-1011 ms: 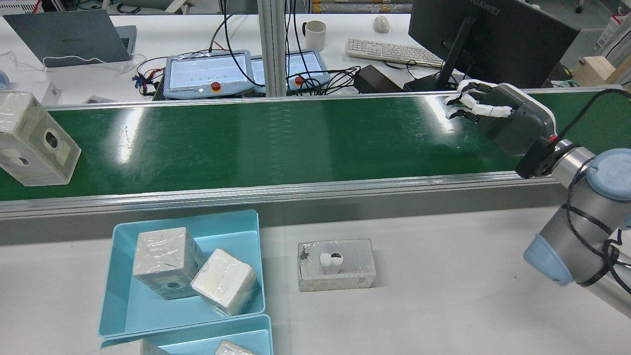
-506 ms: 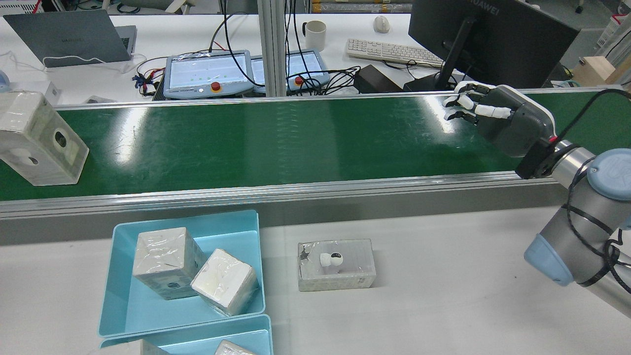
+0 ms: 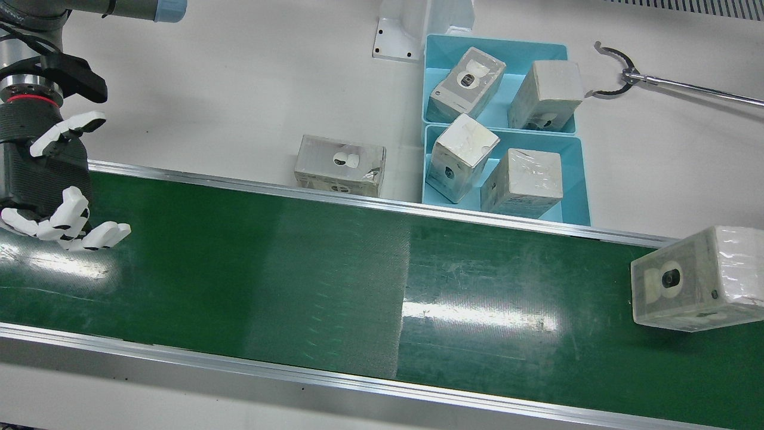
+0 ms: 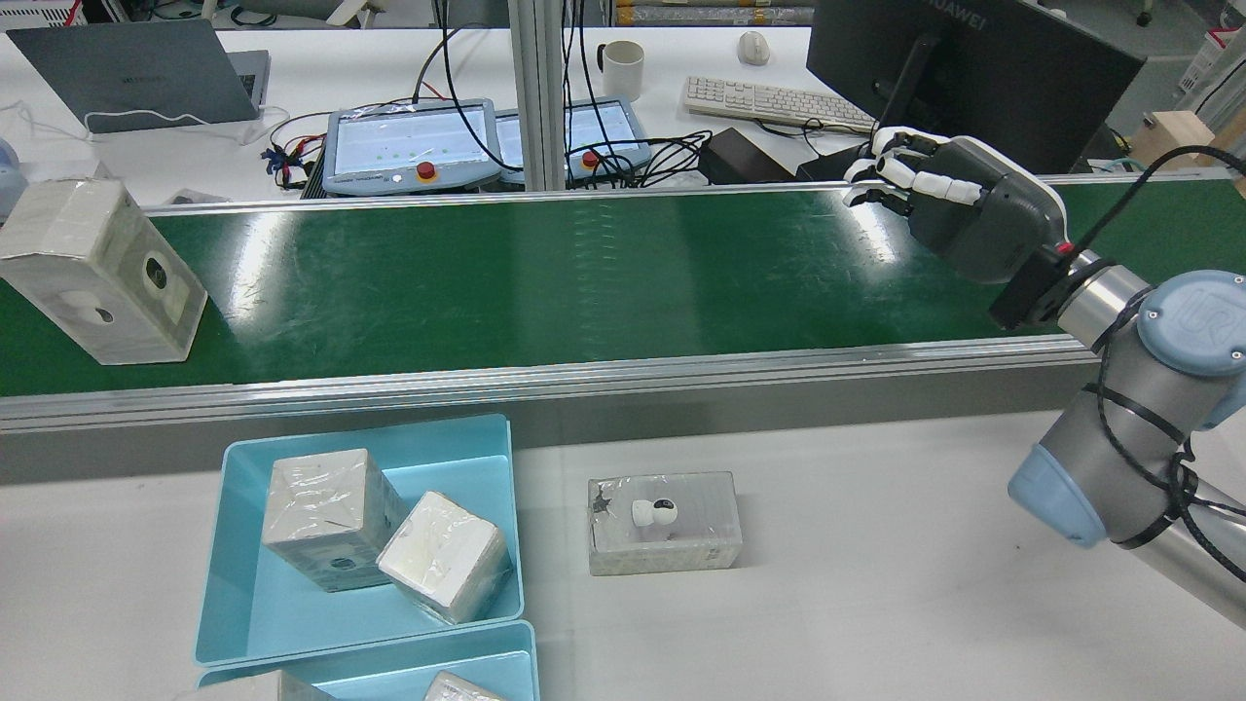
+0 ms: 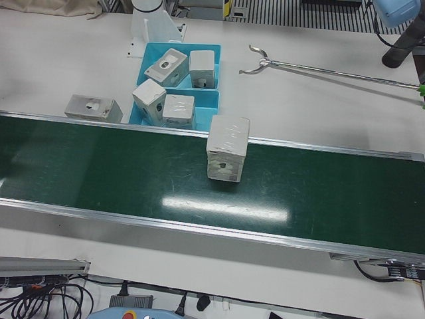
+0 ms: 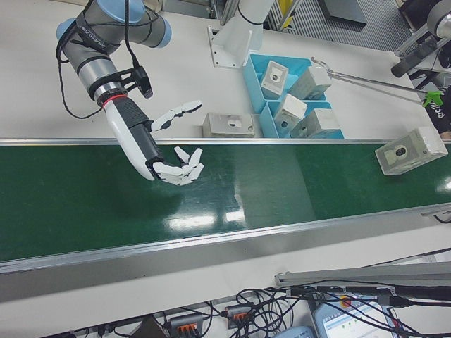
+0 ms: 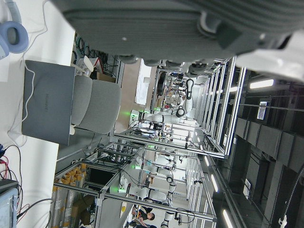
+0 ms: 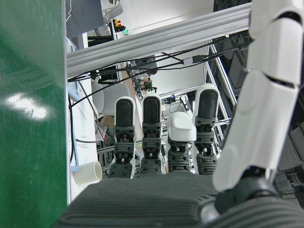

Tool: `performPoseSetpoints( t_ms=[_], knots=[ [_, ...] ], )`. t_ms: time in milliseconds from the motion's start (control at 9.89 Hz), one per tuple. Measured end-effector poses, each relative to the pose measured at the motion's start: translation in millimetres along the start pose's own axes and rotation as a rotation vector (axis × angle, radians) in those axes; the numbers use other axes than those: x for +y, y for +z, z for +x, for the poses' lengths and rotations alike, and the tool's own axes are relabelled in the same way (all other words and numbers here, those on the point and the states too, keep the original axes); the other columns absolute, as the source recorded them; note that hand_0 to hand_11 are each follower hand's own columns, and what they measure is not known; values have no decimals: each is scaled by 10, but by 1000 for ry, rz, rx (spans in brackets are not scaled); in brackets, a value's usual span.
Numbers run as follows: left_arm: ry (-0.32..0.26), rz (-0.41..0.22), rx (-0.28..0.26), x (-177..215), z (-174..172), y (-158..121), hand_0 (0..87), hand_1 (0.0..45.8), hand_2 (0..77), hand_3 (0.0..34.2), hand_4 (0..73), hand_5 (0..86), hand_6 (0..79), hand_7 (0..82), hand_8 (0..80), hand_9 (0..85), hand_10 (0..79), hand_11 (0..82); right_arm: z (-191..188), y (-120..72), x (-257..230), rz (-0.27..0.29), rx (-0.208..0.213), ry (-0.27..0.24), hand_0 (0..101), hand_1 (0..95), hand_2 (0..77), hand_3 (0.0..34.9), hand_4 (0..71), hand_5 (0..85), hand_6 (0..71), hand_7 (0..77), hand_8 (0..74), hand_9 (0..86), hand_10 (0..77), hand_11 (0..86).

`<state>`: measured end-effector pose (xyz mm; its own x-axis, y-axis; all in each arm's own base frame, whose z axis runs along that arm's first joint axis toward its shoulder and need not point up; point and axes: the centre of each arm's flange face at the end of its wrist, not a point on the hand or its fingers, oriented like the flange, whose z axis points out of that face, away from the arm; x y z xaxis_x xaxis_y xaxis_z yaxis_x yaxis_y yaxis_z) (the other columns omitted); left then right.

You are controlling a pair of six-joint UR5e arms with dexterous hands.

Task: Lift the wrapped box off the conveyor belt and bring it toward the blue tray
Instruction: 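Move the right hand back along the belt toward the wrapped box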

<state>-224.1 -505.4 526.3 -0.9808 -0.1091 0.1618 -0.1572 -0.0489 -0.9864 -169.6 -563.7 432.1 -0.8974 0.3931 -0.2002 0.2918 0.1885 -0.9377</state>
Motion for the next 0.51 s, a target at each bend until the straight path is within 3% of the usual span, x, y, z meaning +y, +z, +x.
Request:
performPoseSetpoints(
  t_ms=[404, 506],
  knots=[
    [0, 0, 0, 0, 0, 0, 0, 0, 11, 0, 0, 11, 0, 5, 5, 0, 5, 5, 145, 245, 235, -47, 15, 3, 463, 71, 136, 3, 425, 415, 485, 698, 327, 431, 289, 420],
    [0, 0, 0, 0, 0, 0, 0, 0, 11, 0, 0, 11, 0, 5, 5, 0, 5, 5, 178, 315, 310, -61, 17, -4, 492, 125, 185, 4, 425, 420, 480, 704, 322, 436, 256, 409]
  ],
)
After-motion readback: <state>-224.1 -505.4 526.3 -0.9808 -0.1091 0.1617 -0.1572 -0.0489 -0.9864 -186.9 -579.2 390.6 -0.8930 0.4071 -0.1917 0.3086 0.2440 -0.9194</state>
